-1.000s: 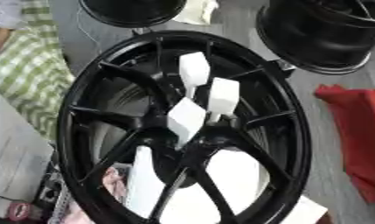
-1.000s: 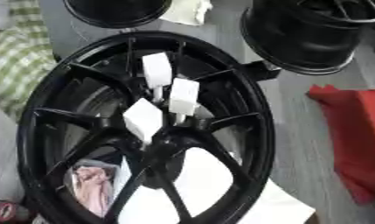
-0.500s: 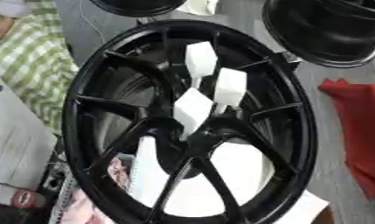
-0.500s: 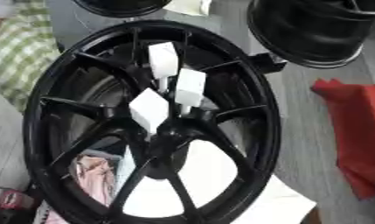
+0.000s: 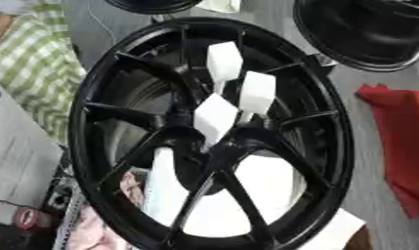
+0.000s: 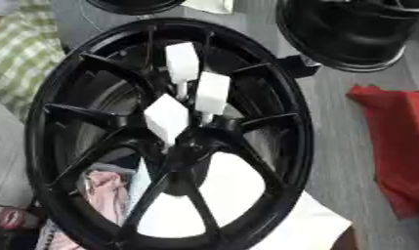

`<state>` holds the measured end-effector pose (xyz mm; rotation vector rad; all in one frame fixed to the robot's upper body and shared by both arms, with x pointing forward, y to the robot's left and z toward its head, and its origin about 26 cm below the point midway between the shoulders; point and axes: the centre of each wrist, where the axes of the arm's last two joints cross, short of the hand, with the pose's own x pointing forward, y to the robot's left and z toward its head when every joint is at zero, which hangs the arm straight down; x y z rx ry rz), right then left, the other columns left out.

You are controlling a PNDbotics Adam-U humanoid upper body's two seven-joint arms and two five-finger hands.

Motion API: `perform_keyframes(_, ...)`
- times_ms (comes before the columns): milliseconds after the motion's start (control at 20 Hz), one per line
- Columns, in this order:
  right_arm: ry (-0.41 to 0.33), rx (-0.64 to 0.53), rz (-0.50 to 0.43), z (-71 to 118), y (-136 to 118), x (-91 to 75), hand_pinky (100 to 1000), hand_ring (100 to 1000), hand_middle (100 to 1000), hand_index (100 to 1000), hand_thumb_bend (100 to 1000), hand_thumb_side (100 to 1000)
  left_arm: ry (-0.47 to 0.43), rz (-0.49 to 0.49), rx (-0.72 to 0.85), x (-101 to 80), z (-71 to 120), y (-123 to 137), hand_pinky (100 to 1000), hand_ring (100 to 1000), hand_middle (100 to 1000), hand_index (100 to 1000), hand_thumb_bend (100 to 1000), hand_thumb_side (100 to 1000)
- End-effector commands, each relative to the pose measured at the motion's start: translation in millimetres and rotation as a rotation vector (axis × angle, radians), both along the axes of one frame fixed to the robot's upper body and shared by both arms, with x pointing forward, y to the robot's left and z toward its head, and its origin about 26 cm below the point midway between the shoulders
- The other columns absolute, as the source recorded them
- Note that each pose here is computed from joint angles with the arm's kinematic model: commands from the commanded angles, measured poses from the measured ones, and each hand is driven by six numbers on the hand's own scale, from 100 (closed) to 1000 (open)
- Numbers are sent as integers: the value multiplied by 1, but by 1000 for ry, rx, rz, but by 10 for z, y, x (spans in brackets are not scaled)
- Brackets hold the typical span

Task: Pull the pin out of the wheel hub.

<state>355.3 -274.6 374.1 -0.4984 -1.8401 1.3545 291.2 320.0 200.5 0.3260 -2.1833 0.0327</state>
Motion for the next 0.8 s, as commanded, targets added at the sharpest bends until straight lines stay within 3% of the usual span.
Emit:
perform_keyframes(50, -11, -74, -3, 97, 8, -102, 833, 839, 736, 796, 514, 260, -31, -8, 30, -24, 106, 2, 693, 557, 533, 747, 100, 807)
perform_keyframes(450, 23, -128, 37, 44, 162, -148, 835, 842, 741, 804, 517, 260, -29, -13, 31, -22, 107, -4, 694, 558, 534, 747, 100, 809)
perform_keyframes(500, 24, -131, 44, 42, 183, -156, 836, 843, 742, 807, 555, 254, -28, -14, 30, -22, 106, -5, 694, 558, 534, 747, 100, 815)
perform_keyframes(550, 25, -133, 51, 38, 205, -165, 836, 844, 743, 809, 520, 258, -27, -15, 31, -21, 106, -6, 694, 558, 534, 747, 100, 808)
perform_keyframes(800, 34, -136, 67, 8, 289, -190, 839, 847, 748, 820, 524, 252, -27, -17, 30, -20, 106, -9, 694, 558, 534, 747, 100, 809)
